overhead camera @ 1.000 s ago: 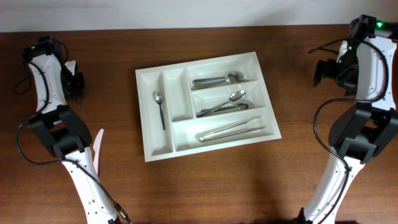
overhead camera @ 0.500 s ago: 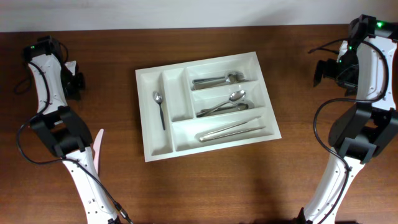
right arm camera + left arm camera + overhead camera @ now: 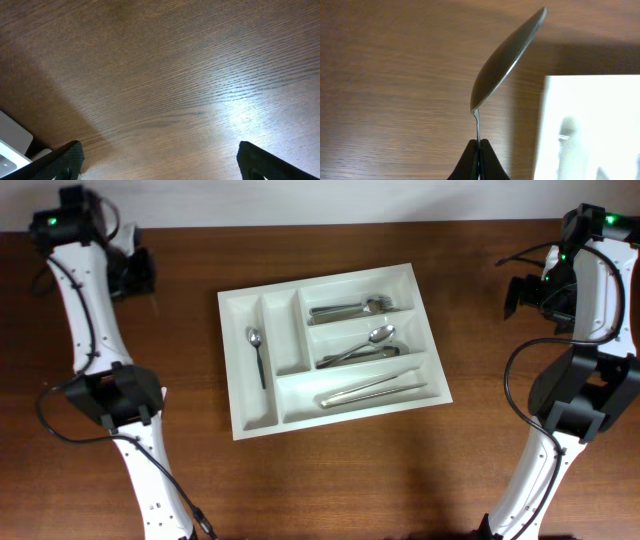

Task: Pack container
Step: 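Carry the spoon into the left compartment beside the first spoon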

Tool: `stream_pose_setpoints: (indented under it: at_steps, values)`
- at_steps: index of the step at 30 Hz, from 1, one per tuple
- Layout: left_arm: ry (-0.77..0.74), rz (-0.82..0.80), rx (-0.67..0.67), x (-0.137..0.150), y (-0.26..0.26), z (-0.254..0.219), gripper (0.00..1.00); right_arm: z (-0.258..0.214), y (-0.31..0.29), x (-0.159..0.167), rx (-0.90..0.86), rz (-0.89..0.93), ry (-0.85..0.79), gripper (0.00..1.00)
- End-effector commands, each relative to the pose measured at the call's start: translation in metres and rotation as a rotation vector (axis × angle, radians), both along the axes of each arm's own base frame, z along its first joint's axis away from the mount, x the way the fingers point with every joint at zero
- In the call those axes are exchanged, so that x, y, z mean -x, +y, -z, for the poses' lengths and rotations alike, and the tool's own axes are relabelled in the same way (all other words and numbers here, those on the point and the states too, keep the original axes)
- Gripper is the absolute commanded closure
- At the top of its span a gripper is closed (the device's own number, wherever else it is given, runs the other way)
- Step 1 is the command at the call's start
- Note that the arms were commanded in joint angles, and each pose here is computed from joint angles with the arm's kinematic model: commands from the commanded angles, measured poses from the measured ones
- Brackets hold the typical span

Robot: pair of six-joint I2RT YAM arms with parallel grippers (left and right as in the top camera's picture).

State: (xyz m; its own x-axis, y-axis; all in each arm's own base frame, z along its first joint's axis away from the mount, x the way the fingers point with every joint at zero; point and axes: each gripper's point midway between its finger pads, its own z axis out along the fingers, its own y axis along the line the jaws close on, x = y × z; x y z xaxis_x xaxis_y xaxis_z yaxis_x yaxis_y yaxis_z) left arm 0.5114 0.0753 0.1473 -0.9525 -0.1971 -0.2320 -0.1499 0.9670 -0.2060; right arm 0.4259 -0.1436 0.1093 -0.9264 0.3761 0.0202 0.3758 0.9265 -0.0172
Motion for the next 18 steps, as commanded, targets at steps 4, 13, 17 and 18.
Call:
stream_pose_setpoints:
  at_steps: [4,13,17,18]
  values:
    - [-0.137,0.069,0.018,0.023,-0.071,-0.094,0.98,-0.001,0.004,-0.001,-0.008,-0.012,-0.004,0.01]
    - [0.151,0.020,0.024,0.089,-0.118,-0.059,0.98,-0.001,0.003,-0.001,-0.008,-0.012,-0.004,0.01]
    - [0.261,-0.008,0.027,0.106,-0.136,-0.036,0.98,-0.001,0.003,-0.001,-0.008,-0.012,-0.004,0.01]
    - [0.292,-0.011,0.025,0.111,-0.141,-0.029,0.98,-0.001,0.003,-0.001,-0.008,-0.012,-0.004,0.01]
